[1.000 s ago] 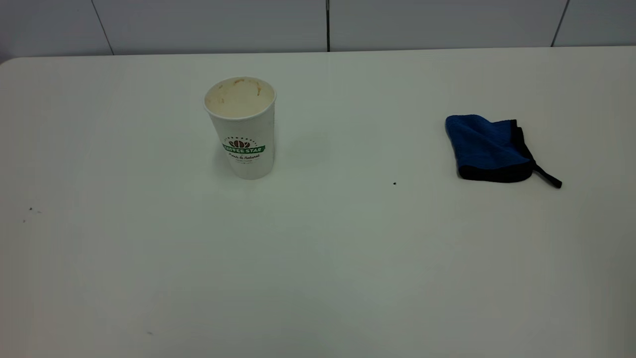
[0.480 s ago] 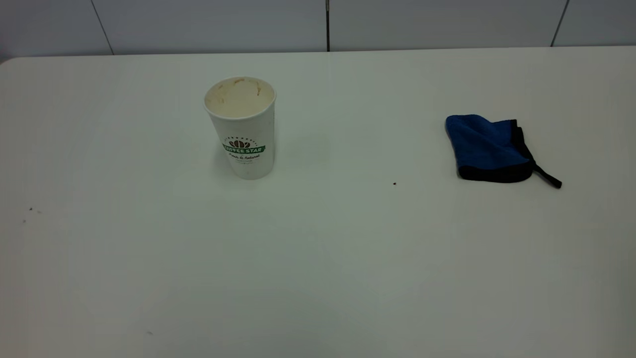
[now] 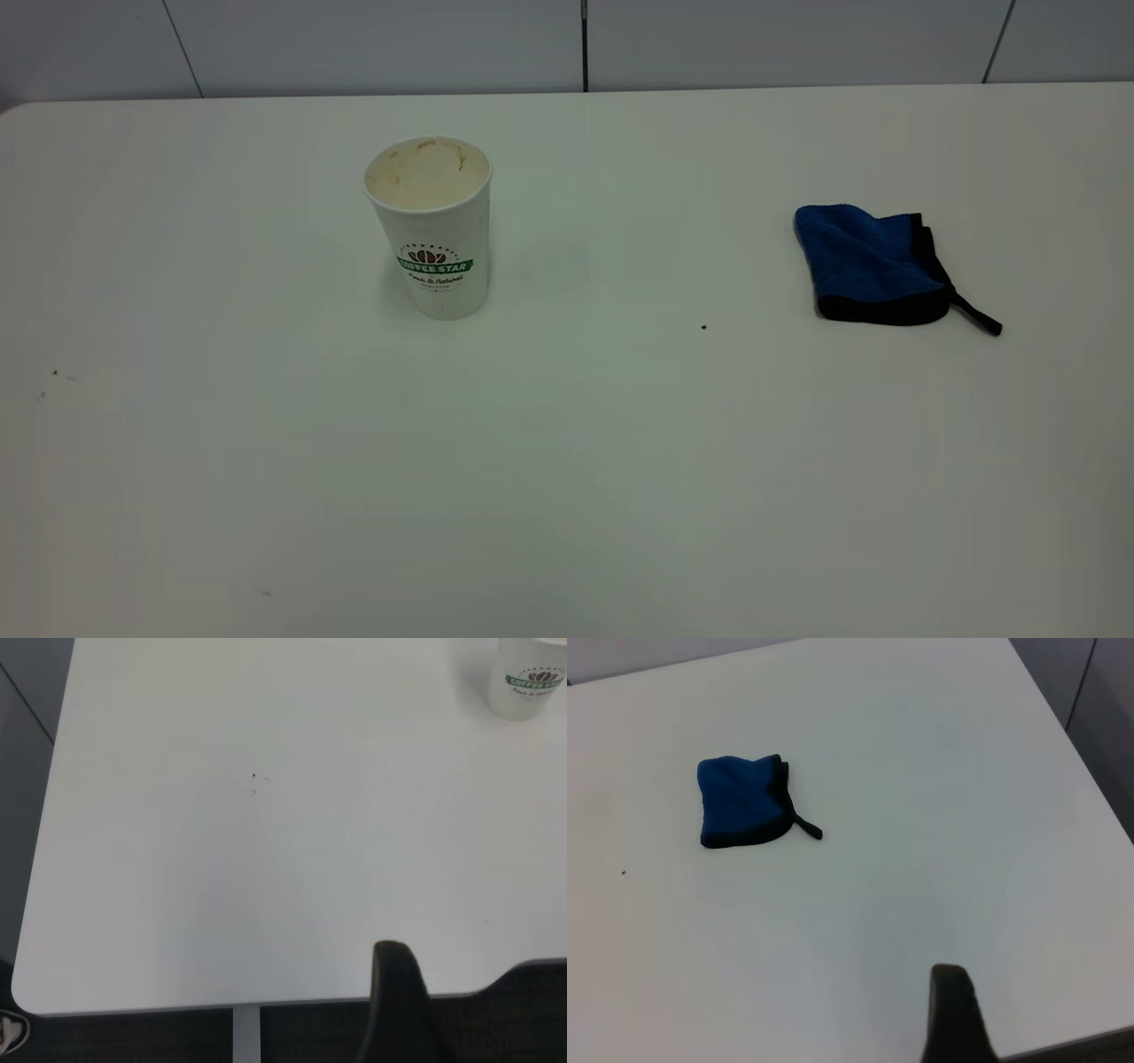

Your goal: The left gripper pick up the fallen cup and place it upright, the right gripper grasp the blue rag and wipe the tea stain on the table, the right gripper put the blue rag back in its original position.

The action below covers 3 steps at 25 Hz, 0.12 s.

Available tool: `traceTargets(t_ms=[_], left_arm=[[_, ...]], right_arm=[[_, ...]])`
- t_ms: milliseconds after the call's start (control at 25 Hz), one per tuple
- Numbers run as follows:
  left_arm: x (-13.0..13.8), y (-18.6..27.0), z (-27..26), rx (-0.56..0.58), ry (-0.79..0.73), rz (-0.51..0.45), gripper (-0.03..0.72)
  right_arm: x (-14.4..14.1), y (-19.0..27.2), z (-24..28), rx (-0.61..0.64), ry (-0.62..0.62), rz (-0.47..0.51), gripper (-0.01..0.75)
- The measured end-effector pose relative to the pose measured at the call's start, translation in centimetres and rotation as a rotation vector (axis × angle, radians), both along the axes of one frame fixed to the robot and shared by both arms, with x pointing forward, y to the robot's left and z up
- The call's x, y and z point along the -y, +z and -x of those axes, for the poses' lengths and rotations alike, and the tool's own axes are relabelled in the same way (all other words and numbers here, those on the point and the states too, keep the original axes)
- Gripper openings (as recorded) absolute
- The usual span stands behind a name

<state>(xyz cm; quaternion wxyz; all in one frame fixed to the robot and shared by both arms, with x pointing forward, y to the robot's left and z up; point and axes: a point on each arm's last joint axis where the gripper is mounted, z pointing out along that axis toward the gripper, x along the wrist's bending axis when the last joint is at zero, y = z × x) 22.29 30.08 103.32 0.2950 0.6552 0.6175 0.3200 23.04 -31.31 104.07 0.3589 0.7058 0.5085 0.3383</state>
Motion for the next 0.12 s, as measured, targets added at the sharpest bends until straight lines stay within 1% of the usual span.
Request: traceTargets(t_ms=[120], left_arm=[[0.0, 0.0, 0.0, 0.0, -0.001, -0.001, 0.493]], right_arm=[[0.0, 0.0, 0.0, 0.0, 0.0, 0.0, 0.536]])
